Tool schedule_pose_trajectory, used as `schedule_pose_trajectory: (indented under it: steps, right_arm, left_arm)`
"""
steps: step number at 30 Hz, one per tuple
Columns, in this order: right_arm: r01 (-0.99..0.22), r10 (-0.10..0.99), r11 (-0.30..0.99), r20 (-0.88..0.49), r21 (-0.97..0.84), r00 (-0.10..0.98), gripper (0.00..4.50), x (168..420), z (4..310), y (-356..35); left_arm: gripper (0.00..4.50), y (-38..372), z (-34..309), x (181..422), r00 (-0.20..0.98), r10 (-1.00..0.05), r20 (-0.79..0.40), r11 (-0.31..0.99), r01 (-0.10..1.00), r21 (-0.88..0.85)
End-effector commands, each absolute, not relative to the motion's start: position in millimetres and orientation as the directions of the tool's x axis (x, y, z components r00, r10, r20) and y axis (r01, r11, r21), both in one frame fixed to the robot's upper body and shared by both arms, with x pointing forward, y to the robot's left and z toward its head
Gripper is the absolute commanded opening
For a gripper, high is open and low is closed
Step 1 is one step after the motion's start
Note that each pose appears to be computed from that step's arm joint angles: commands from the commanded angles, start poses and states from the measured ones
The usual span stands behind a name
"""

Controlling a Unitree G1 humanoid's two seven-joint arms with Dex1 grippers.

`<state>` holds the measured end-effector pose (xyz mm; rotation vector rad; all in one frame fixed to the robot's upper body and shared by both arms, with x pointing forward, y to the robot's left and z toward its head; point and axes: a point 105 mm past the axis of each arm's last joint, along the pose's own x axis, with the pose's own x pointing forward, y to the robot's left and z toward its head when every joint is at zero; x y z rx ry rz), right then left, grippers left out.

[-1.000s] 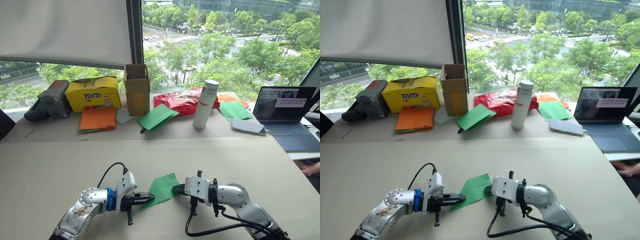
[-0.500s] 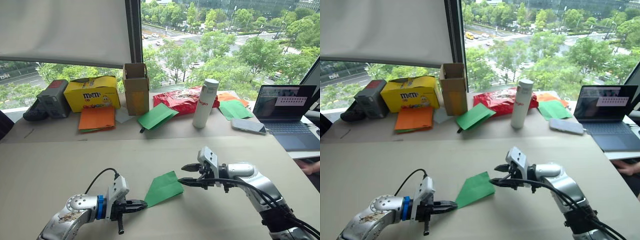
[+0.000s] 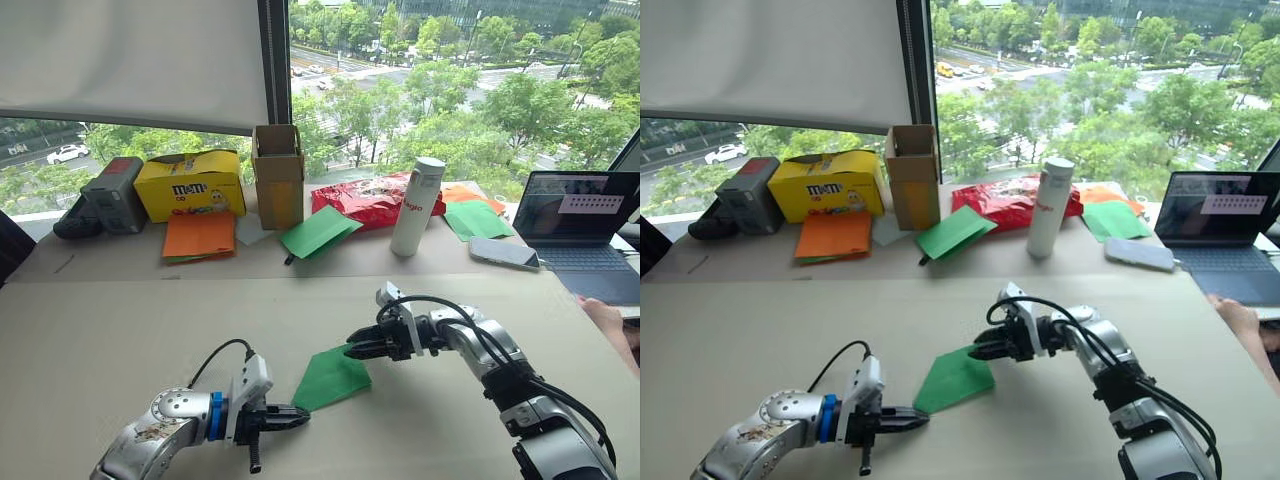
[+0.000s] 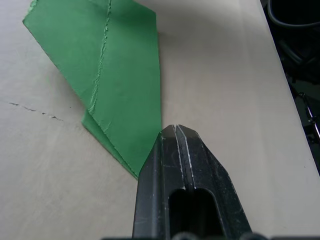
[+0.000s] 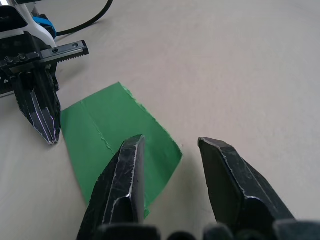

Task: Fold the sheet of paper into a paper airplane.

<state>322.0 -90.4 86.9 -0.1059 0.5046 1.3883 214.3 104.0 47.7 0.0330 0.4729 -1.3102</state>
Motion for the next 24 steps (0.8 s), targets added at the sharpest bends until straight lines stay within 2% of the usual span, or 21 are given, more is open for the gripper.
schedule_pose_trajectory:
  steps: [1,3,8,15,17,20,24]
  right_arm:
    - [-0.978,0.924,0.106,-0.382,0.181,0.029,0.62,313.5,99.5,-89.8]
    - [-0.982,0.925,0.084,-0.379,0.166,0.015,0.04,310.2,102.1,-89.7]
    - [-0.996,0.926,0.043,-0.377,0.076,0.012,0.04,302.2,109.1,-91.8]
    - [-0.969,0.913,-0.003,-0.396,-0.246,0.098,0.04,292.4,108.6,-96.3]
    - [-0.931,0.903,-0.01,-0.403,-0.364,0.148,0.04,290.7,105.6,-96.8]
    - [-0.89,0.881,0.047,-0.401,-0.453,0.251,0.04,294.3,96.5,-102.5]
    - [-0.846,0.863,0.104,-0.375,-0.523,0.338,0.04,294.9,90.4,-108.1]
  left_arm:
    - [0.0,102.4,33.4,207.6,0.143,-0.913,-0.383,0.264,0.922,-0.284]
    - [0.0,102.2,33.4,207.6,0.141,-0.913,-0.383,0.262,0.922,-0.285]
    - [0.0,101.5,33.9,209.4,0.135,-0.913,-0.385,0.256,0.924,-0.284]
    - [0.0,106.6,41.2,220.7,0.182,-0.919,-0.35,0.289,0.914,-0.283]
    - [0.0,106.8,48.0,225.1,0.202,-0.93,-0.308,0.299,0.902,-0.312]
    - [0.0,101.4,59.7,223.6,0.187,-0.953,-0.239,0.264,0.897,-0.355]
    - [0.0,100.1,62.0,227.3,0.201,-0.953,-0.225,0.274,0.889,-0.367]
